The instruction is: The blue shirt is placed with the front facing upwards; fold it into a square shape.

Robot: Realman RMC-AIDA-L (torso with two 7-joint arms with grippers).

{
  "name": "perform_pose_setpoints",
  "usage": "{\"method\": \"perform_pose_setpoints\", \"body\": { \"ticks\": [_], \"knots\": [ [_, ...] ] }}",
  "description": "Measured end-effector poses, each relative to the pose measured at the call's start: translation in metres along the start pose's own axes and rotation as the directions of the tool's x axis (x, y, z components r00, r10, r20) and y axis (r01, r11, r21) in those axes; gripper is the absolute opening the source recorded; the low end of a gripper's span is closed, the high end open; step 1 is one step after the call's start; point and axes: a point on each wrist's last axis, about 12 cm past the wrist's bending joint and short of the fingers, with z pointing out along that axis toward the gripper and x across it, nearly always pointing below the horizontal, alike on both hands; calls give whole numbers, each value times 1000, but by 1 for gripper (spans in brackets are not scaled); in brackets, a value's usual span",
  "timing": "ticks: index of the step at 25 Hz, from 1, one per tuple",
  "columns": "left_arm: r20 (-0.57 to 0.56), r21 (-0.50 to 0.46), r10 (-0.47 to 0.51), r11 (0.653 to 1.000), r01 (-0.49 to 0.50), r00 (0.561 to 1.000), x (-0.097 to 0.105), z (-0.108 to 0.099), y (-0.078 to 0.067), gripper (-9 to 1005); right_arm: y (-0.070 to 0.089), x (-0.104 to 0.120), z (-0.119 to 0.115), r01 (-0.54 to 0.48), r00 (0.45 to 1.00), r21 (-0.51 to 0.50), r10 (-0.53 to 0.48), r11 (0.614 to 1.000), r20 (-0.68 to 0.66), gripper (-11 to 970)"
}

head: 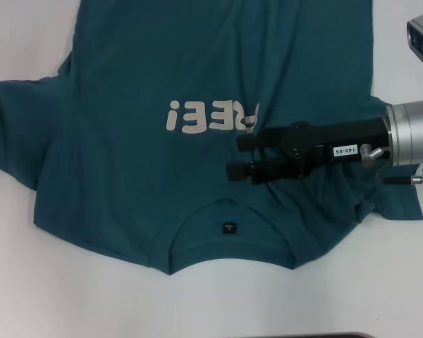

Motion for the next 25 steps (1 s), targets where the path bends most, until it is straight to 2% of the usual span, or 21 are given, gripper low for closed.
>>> {"method": "perform_pose_setpoints", "body": {
  "ticks": [6, 12, 19, 25],
  "knots": [
    [-16, -4, 29, 1000, -29, 999, -6, -3, -6, 6, 0, 0, 0, -17, 1000, 3, 17, 1000, 0, 914],
    [-59, -36, 99, 994, -101, 993, -14, -9, -15, 10, 0, -1, 0, -17, 1000, 4, 17, 1000, 1, 914],
    [-32, -22, 173, 985, -174, 984, -16, -3, -33, 13, -1, -1, 0, -17, 1000, 7, 17, 1000, 1, 914],
    [-50, -14, 175, 984, -176, 983, -14, -2, -36, 13, -1, -1, 0, -17, 1000, 7, 17, 1000, 1, 914]
  ]
}}
